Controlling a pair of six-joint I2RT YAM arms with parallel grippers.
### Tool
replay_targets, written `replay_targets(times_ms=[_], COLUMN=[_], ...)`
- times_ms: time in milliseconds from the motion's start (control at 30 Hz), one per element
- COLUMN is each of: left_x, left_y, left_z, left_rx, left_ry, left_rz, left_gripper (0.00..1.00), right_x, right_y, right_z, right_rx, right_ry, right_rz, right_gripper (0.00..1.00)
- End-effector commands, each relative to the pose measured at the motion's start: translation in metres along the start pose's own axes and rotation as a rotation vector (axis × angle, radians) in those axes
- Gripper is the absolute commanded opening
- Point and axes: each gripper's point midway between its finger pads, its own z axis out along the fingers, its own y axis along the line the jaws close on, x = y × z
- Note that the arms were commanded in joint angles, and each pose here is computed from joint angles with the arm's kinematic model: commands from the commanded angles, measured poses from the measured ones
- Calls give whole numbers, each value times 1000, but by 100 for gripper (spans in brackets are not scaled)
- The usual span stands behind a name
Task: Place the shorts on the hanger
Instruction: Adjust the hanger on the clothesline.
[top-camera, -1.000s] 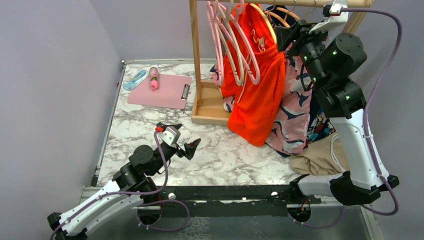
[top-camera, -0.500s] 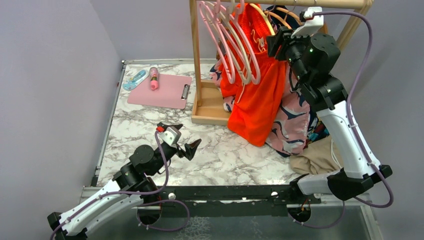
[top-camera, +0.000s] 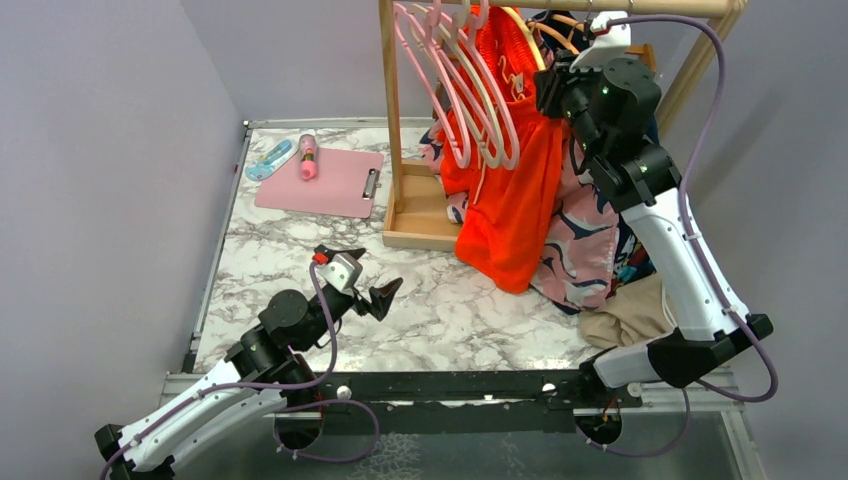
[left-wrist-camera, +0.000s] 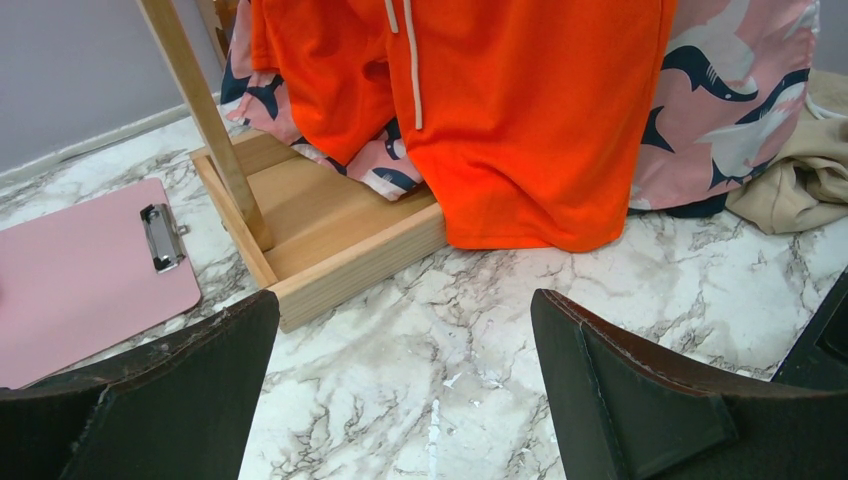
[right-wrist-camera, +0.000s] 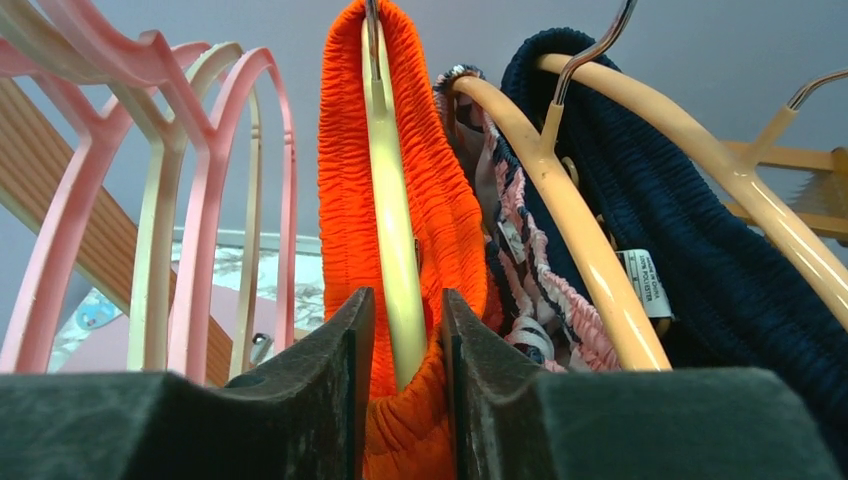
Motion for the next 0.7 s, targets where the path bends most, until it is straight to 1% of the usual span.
replay_targets(times_ms=[0,67,133,200,567,667], left_x=[-6,-5,-5,-6,-3,-3], left_y=[-3,-3,-3,-3,-3,-3], left_z=[0,0,0,0,1,2], left_rx=[17,19,19,17,17,17], left_ry=[-24,-23,-22,-24,-15,-14], left_rz=[2,4,4,3,3,4], left_gripper=[99,99,99,99,99,99], right_x=[-3,-4,-8,-12,-32,-31], right_y=[4,6,7,4,-27,-35], right_z=[-3,-3,-6,-9,-37,-40], right_rx=[-20,-32,-34,-23,108,145], right_ry=[24,33,30,25,-34,-41], right_rz=[32,42,54,62,26,14], right_gripper=[26,18,8,2,1,1])
